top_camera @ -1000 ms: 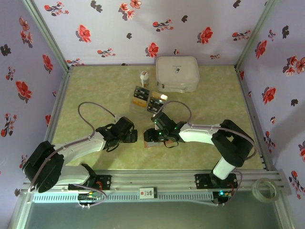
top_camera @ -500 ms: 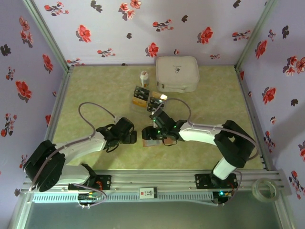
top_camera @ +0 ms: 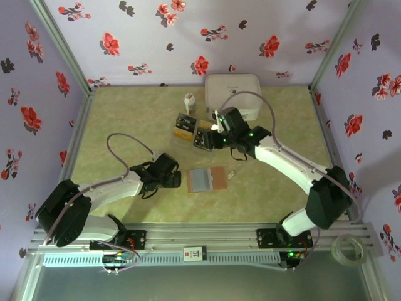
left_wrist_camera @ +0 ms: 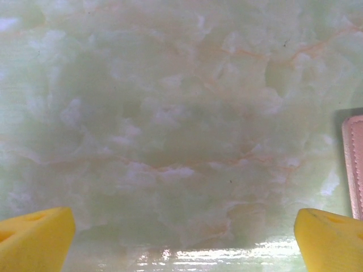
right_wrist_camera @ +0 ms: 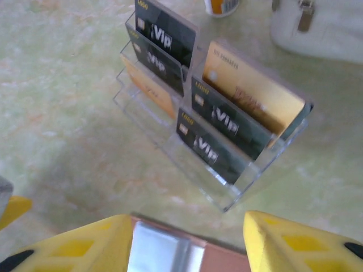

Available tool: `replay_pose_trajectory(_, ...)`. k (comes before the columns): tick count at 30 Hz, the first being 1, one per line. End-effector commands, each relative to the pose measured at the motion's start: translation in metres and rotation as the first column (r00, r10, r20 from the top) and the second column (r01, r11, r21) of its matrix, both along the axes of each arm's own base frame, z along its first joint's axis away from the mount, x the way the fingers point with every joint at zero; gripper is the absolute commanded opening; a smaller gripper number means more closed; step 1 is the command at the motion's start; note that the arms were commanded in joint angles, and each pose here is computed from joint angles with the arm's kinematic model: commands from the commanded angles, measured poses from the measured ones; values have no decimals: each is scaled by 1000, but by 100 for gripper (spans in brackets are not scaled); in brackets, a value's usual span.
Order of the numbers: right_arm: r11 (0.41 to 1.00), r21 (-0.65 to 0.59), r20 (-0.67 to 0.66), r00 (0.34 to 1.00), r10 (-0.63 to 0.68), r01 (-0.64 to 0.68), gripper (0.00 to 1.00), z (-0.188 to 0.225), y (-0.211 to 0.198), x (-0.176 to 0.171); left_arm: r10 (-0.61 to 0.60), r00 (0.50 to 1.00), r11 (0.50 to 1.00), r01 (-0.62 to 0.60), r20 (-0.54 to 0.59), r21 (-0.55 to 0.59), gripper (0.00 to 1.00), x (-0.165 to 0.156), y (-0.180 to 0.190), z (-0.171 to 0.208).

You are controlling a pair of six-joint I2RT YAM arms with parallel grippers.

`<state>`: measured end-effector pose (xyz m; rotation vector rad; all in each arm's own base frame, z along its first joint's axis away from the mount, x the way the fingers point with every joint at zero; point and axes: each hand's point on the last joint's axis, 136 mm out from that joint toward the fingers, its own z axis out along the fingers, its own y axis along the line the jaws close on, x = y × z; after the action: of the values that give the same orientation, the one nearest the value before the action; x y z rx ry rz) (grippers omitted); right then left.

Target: Put the credit cards into the card holder

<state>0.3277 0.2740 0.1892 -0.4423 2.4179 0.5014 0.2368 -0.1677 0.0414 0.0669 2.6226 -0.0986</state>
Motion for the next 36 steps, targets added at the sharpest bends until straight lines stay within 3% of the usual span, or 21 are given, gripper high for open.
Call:
replay_pose_trajectory(1, 970, -220, -16, 994, 106, -107, 52, -19, -11, 7, 9, 1000, 1000, -9, 21, -8, 100, 8, 1, 3)
replay_pose_trajectory(11, 910, -338, -120, 970, 212, -241, 40, -58, 18, 35, 54, 998, 998, -53, 15, -39, 100, 7, 20, -3)
replay_pose_trajectory(20, 865, -432, -148, 966, 213, -257, 36, -86, 21, 50, 63, 998, 996, -62, 7, -71, 100, 5, 24, -7)
replay_pose_trajectory(33, 837, -461, -181, 954, 238, -296, 35, -107, 26, 48, 64, 998, 994, -65, -10, -88, 100, 4, 23, -13)
replay_pose_trajectory(36, 831, -461, -189, 950, 250, -310, 31, -109, 29, 44, 66, 998, 994, -66, -11, -92, 100, 3, 22, -13)
